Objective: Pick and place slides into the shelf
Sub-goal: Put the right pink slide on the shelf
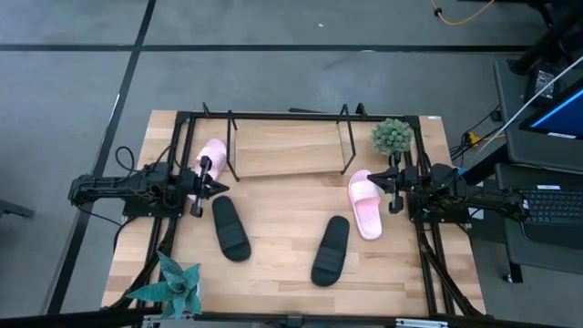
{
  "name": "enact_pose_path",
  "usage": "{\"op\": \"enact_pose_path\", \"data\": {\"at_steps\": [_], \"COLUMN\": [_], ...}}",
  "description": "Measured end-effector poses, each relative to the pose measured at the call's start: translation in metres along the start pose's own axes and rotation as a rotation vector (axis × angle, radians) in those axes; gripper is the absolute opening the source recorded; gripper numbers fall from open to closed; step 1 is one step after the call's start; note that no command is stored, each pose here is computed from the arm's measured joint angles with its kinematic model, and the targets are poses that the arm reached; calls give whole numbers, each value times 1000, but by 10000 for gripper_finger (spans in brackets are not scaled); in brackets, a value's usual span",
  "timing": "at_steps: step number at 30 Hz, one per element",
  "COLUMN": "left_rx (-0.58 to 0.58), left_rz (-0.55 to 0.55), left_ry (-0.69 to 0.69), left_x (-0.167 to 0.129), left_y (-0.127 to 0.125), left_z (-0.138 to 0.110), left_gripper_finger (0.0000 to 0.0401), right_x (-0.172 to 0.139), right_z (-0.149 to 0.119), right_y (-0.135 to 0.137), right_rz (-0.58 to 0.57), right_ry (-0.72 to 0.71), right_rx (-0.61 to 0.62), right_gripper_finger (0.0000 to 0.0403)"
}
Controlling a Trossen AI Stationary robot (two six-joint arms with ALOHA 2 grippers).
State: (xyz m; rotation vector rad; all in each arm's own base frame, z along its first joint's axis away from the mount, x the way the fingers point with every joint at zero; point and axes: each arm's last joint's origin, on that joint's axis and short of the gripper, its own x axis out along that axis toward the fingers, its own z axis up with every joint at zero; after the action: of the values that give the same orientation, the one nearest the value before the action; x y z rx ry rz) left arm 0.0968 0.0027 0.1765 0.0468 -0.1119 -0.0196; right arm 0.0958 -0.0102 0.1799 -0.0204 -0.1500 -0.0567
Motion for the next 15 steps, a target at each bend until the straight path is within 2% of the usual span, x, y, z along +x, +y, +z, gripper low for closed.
{"op": "enact_pose_path", "data": {"at_steps": [4, 8, 11, 15], "left_rx": [49, 75, 36, -41], "left_rz": [24, -40, -77, 34], "left_ry": [-52, -43, -43, -38], "left_x": [0, 0, 0, 0], "left_y": [1, -1, -2, 1], "left_z": [5, 4, 4, 4], "left_gripper_finger": [0, 0, 0, 0], "right_x": [0, 0, 1, 3], "right_z": [6, 4, 4, 7], "right_y": [3, 3, 3, 2], "right_rz": [89, 115, 115, 82], "right_ry": [-58, -39, -35, -28], "right_rx": [43, 21, 21, 22], "right_gripper_finger": [12, 5, 5, 4]}}
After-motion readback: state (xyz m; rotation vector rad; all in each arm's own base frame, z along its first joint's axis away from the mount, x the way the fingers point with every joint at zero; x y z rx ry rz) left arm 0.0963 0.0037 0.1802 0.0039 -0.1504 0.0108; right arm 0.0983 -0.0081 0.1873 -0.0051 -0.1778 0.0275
